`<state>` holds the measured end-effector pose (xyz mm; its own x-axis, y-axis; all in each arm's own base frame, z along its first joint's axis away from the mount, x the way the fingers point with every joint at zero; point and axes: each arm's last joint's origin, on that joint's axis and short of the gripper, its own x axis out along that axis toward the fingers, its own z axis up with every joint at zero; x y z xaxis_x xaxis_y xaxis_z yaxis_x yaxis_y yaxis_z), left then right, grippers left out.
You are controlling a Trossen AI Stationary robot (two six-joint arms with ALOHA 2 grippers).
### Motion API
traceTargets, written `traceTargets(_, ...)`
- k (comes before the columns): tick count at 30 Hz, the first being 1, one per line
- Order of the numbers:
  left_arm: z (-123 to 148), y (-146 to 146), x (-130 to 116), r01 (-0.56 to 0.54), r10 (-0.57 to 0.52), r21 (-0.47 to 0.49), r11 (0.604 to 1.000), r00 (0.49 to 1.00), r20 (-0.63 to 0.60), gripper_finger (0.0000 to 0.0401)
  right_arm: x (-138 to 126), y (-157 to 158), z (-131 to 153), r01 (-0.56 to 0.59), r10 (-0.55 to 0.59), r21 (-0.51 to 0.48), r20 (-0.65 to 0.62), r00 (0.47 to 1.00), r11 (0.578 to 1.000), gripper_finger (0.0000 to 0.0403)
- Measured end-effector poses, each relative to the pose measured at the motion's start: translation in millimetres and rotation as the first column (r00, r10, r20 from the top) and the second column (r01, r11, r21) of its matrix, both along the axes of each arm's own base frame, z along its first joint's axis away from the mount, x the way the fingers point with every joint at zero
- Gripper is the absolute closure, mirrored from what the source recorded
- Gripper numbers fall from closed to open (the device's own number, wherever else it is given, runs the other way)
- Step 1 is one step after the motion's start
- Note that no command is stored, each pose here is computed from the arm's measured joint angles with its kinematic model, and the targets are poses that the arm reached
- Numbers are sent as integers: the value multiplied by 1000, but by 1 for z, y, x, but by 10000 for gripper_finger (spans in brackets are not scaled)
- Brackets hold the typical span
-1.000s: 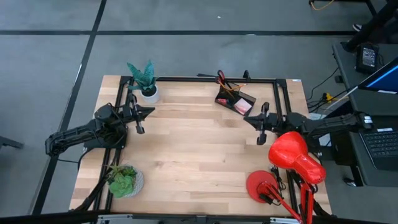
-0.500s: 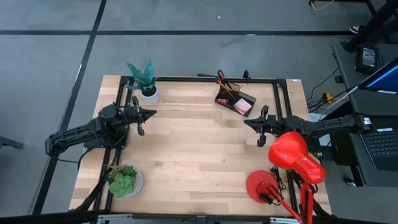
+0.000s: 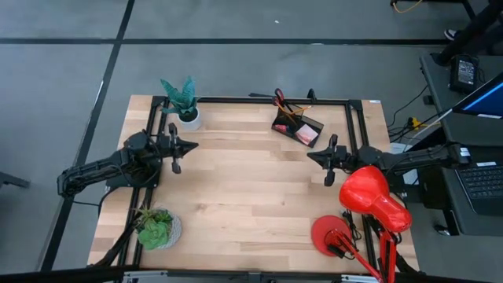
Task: Pick and place office supplies into organizer
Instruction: Return to Home Position
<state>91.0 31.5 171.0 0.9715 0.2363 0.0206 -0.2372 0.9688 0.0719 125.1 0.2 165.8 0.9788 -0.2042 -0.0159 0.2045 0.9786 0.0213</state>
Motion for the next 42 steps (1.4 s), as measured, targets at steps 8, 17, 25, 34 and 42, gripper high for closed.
traceTargets(8,2,-3,1,119,-118,-36,992,993,25,399,0,0,5,-11,12,-31,40,999,999,394)
traceTargets(17,2,-4,1,131,-129,-70,989,991,35,399,-4,7,13,-132,147,-136,108,983,982,393)
traceTargets(25,2,-4,1,130,-128,-69,989,991,34,396,-5,7,13,-144,150,-56,120,981,988,393)
traceTargets(34,2,-4,1,129,-127,-69,989,991,34,396,-5,7,13,-147,150,-34,124,981,989,393)
traceTargets(42,2,-4,1,129,-127,-69,989,991,34,397,-4,8,4,-151,151,7,39,988,989,393)
